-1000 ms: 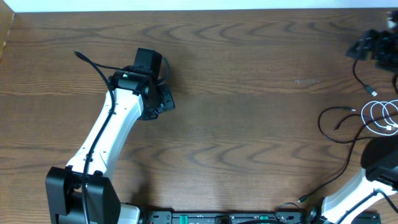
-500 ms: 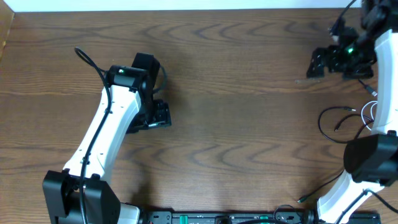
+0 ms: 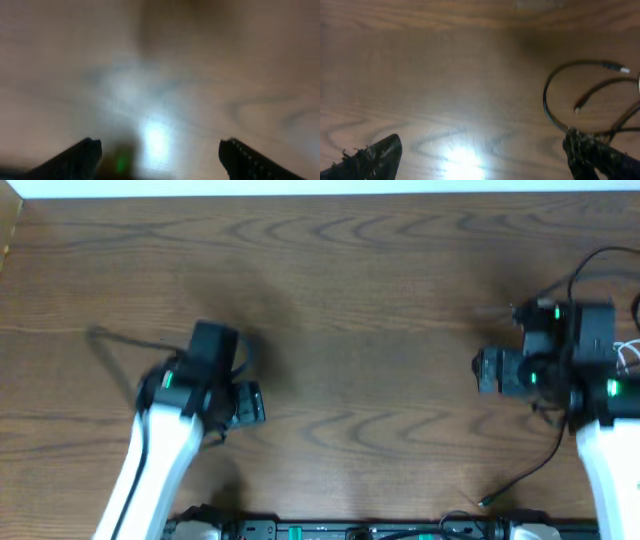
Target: Untangle cables
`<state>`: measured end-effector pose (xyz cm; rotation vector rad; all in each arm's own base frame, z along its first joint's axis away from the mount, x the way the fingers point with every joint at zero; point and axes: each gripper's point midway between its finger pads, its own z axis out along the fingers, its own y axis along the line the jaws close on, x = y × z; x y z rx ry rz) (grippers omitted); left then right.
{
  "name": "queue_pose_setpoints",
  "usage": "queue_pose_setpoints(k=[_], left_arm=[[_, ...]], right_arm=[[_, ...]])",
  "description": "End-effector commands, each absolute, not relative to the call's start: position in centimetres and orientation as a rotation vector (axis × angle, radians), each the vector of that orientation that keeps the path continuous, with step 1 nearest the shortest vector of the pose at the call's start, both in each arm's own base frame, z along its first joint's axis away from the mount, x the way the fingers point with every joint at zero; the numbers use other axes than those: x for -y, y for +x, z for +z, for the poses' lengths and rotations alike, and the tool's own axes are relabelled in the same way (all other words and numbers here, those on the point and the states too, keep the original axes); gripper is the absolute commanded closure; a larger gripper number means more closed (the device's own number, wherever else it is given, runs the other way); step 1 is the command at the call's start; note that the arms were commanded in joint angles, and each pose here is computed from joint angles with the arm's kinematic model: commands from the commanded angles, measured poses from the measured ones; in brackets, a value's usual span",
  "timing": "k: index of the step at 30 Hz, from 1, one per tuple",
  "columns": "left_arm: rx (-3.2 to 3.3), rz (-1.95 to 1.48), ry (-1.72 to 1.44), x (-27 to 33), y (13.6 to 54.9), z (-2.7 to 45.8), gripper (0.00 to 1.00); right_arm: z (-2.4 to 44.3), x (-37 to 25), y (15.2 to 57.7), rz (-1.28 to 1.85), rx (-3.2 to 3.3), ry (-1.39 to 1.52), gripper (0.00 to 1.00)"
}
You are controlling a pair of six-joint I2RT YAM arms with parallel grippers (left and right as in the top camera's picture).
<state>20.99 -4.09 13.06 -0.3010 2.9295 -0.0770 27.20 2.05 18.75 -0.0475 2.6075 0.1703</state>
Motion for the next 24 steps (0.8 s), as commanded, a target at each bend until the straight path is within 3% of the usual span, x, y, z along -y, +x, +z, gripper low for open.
queue_pose_setpoints(k=[1,5,10,24], left_arm=[[-2.62,-0.185,-0.312,3.7,20.7,15.8,0.02],[-2.294,-0.296,-0.278,3.5,19.5,20.9,0.01],[-2.111,-0.348,-0.258,2.9,16.6,23.8,0.01],[-2.092,-0.353,-0.256,2.9,16.4,24.1,0.01]], right_arm=[[19.8,-2.1,25.3,0.172,-2.467,-0.008,0.01],[20.9,-2.1,23.0,0.167,-2.366,-0.017,0.01],[20.9,-2.1,21.1,0.167,-2.375,-0.017,0.01],[19.8,-2.1,19.9,0.17,-2.44,-0.011,0.01]])
